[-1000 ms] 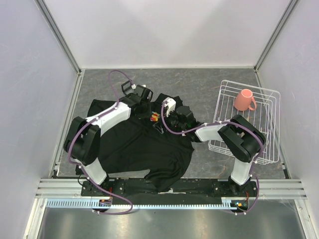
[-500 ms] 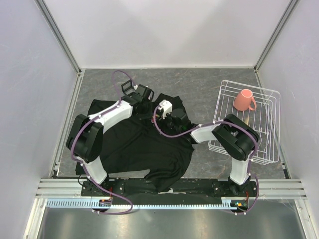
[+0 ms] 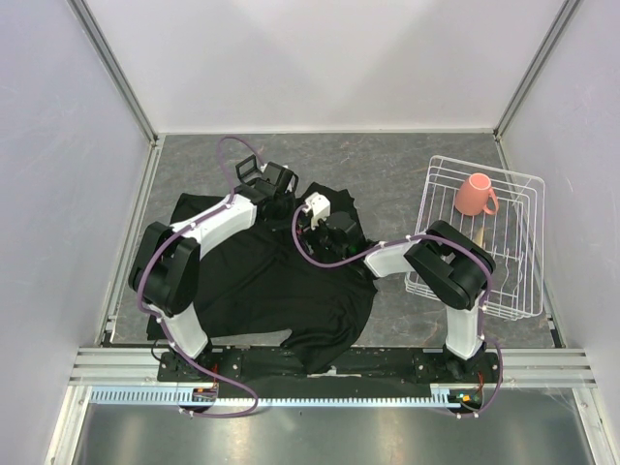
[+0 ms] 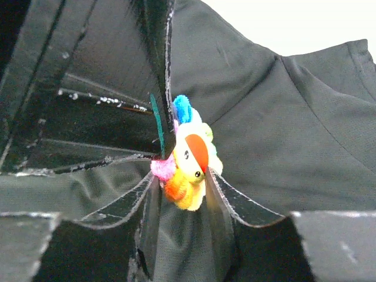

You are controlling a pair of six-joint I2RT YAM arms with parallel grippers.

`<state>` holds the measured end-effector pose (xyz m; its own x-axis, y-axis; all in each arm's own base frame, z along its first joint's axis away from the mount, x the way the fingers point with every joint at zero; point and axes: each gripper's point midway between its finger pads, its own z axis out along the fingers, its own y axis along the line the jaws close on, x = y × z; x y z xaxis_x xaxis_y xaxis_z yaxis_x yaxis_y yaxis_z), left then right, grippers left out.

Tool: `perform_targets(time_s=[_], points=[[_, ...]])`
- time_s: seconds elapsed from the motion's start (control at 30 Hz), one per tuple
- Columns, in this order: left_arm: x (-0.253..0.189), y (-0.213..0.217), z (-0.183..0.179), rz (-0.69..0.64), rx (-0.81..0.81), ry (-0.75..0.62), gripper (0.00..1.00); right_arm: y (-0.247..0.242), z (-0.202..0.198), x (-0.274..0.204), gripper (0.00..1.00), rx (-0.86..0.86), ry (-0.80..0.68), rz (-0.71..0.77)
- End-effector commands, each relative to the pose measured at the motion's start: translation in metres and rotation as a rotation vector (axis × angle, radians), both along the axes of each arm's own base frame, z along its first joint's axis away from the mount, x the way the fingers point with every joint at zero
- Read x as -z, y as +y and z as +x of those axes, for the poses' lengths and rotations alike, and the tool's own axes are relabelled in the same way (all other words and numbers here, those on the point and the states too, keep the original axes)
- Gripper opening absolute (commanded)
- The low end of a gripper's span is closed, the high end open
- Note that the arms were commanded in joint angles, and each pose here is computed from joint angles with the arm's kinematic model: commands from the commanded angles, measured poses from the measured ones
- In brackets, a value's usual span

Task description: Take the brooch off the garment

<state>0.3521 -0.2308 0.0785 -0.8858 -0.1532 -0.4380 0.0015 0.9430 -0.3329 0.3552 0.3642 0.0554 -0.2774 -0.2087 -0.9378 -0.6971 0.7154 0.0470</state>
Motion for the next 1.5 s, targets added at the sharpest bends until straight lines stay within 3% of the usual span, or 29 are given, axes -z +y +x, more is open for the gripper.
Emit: perform_targets(time_s=[0.0, 0.23, 0.4, 0.5, 0.57, 0.8, 1.03, 1.3, 1.37, 1.47], points=[[-0.017, -0.007, 0.005, -0.051, 0.01, -0.046, 0.02, 0.006, 0.014, -0.022, 0.37, 0.058, -0.034, 0.071], [-0.031, -0.009, 0.012, -0.092, 0.003, -0.095, 0.06, 0.001, 0.017, -0.014, 0.18, 0.114, 0.015, 0.099], [-0.036, -0.002, 0.014, -0.124, -0.016, -0.167, 0.31, -0.013, 0.024, -0.007, 0.15, 0.155, 0.083, 0.157], [-0.044, 0.0, 0.018, -0.208, -0.026, -0.248, 0.38, -0.015, 0.025, -0.002, 0.13, 0.137, 0.135, 0.203], [-0.054, 0.002, 0.028, -0.266, -0.037, -0.315, 0.38, -0.016, 0.023, -0.001, 0.13, 0.121, 0.152, 0.234], [-0.024, 0.01, 0.033, -0.448, -0.048, -0.312, 0.33, -0.021, 0.024, 0.009, 0.06, 0.094, 0.242, 0.319], [-0.001, 0.004, 0.045, -0.513, 0.021, -0.278, 0.49, -0.028, 0.021, 0.006, 0.02, 0.064, 0.275, 0.397], [0.008, -0.008, 0.05, -0.62, 0.173, -0.249, 0.51, -0.026, 0.02, 0.004, 0.0, 0.037, 0.273, 0.417], [0.014, -0.01, 0.049, -0.613, 0.185, -0.23, 0.49, -0.025, 0.02, 0.004, 0.0, 0.034, 0.273, 0.418], [0.02, -0.005, 0.053, -0.577, 0.165, -0.228, 0.36, -0.024, 0.021, 0.002, 0.0, 0.027, 0.271, 0.421]])
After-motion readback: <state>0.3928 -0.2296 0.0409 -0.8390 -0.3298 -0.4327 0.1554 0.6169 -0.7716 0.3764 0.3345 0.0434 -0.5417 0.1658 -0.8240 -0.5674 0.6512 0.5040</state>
